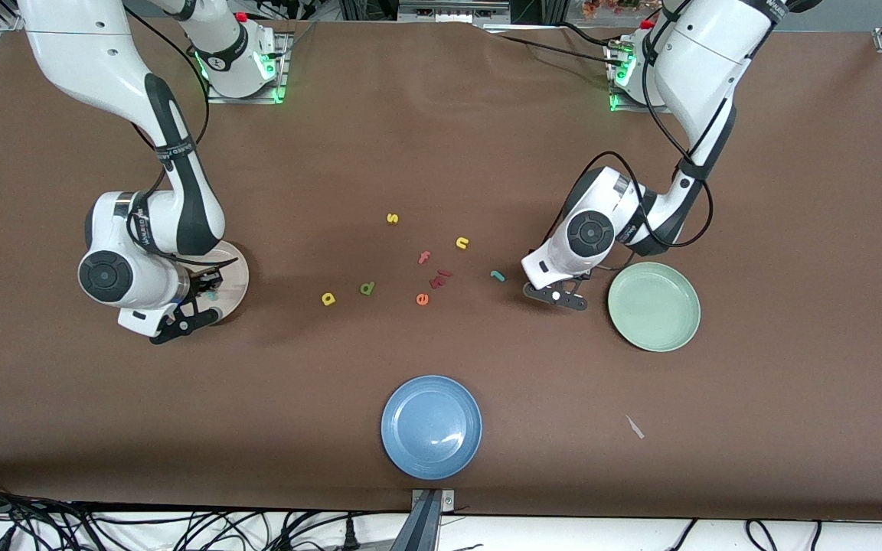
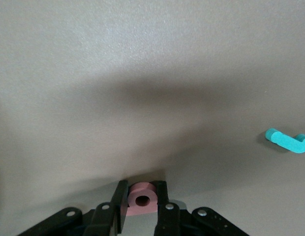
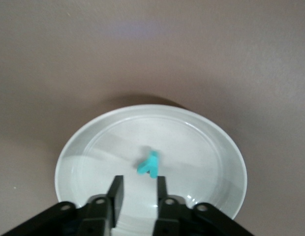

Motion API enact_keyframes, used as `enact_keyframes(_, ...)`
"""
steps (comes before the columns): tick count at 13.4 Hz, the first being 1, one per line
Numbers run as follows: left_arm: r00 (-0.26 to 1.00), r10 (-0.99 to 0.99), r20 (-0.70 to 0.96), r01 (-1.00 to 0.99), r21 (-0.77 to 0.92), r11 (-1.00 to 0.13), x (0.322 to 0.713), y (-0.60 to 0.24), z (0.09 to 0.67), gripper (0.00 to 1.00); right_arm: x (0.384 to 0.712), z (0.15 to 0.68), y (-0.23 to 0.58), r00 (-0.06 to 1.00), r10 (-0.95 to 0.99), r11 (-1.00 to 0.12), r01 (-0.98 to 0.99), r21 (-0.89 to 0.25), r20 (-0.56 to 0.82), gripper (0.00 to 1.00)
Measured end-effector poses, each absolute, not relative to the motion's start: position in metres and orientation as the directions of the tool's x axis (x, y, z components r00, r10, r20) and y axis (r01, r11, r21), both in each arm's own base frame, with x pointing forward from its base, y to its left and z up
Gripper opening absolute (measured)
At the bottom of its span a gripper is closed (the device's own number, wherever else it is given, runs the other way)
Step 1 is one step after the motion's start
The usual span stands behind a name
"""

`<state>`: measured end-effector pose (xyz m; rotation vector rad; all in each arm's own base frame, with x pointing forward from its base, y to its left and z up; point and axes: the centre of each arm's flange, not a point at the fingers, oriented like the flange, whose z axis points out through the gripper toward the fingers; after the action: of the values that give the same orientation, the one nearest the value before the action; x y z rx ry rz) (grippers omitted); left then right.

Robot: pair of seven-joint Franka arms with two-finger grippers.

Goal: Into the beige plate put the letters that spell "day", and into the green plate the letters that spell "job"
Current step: 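Drop the teal letter into the beige plate while the left gripper lifts the pink letter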

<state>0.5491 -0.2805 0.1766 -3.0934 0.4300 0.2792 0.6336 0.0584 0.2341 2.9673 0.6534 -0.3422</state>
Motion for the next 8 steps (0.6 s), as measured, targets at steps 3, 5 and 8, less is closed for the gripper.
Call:
enact_keyframes(3, 0.944, -0.267, -0.195, -0.274, -0.01, -0.962, 0.562, -0.272, 0.206, 0.28, 0.639, 0.247, 0.069, 0.88, 0.414, -0.902, 0.432, 0.027, -0.231, 0.74)
enact_keyframes(5, 0.936, -0.3, -0.183, -0.314, -0.052, -0.948, 0.577, -0.251, 0.232, 0.28, 0.638, 0.247, 0.082, 0.884, 0.41, -0.908, 0.42, -0.006, -0.222, 0.94)
enact_keyframes(8, 0.91, -0.371, -0.184, -0.385, -0.049, -0.921, 0.602, -0.195, 0.255, 0.28, 0.632, 0.244, 0.12, 0.891, 0.404, -0.914, 0.401, -0.058, -0.206, 1.0)
